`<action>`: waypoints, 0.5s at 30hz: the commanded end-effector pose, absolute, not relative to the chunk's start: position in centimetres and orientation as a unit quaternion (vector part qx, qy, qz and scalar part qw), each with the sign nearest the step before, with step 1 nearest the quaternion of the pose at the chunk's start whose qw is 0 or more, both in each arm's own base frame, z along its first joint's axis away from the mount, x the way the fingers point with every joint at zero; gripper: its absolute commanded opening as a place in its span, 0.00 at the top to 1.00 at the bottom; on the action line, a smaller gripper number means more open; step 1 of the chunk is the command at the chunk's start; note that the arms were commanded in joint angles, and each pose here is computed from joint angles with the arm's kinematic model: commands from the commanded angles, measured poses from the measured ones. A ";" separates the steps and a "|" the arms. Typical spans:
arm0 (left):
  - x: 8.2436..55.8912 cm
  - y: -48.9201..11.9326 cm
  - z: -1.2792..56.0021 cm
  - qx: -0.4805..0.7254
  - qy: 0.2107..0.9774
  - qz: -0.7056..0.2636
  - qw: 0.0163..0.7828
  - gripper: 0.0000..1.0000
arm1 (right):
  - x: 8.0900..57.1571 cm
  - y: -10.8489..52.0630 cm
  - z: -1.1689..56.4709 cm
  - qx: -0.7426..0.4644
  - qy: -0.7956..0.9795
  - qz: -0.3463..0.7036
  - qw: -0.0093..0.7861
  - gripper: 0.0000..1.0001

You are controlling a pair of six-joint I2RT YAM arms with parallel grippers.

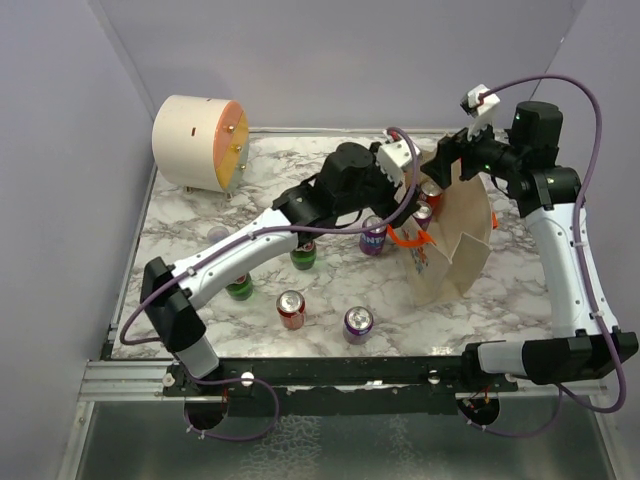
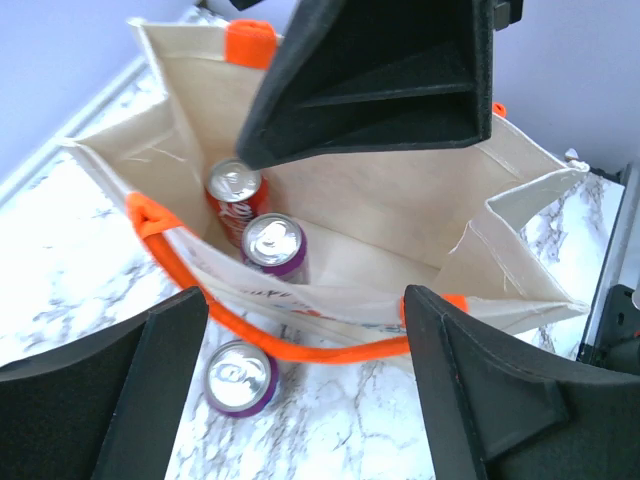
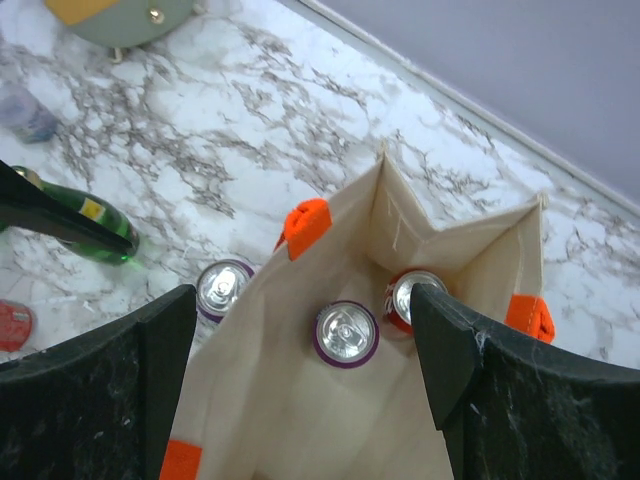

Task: Place the beverage into the canvas bag
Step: Pick up the drink from the center of the board.

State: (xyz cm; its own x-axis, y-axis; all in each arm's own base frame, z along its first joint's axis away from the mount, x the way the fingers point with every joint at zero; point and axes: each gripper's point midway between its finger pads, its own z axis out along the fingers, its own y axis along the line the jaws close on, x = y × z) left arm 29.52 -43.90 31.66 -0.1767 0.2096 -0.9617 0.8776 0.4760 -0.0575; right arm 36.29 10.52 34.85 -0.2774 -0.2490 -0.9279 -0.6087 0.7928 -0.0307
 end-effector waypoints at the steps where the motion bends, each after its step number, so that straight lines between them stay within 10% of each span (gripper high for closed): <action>1: 30.6 -39.6 34.9 0.372 0.685 -0.262 0.569 0.15 | 35.3 13.5 36.9 -0.326 0.750 0.195 0.542 0.13; 15: 41.1 -18.8 34.8 0.122 0.775 -0.140 0.604 0.08 | 35.7 23.7 33.2 -0.475 0.706 0.189 0.490 0.12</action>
State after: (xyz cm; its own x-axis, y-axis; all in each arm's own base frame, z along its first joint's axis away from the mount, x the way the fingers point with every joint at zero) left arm 40.59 -24.23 33.28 -0.2277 0.1169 -0.9667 0.4964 0.8680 -0.0120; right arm 35.16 22.76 35.03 -0.0916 -0.4138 -0.9058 -0.8370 0.5248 -0.1551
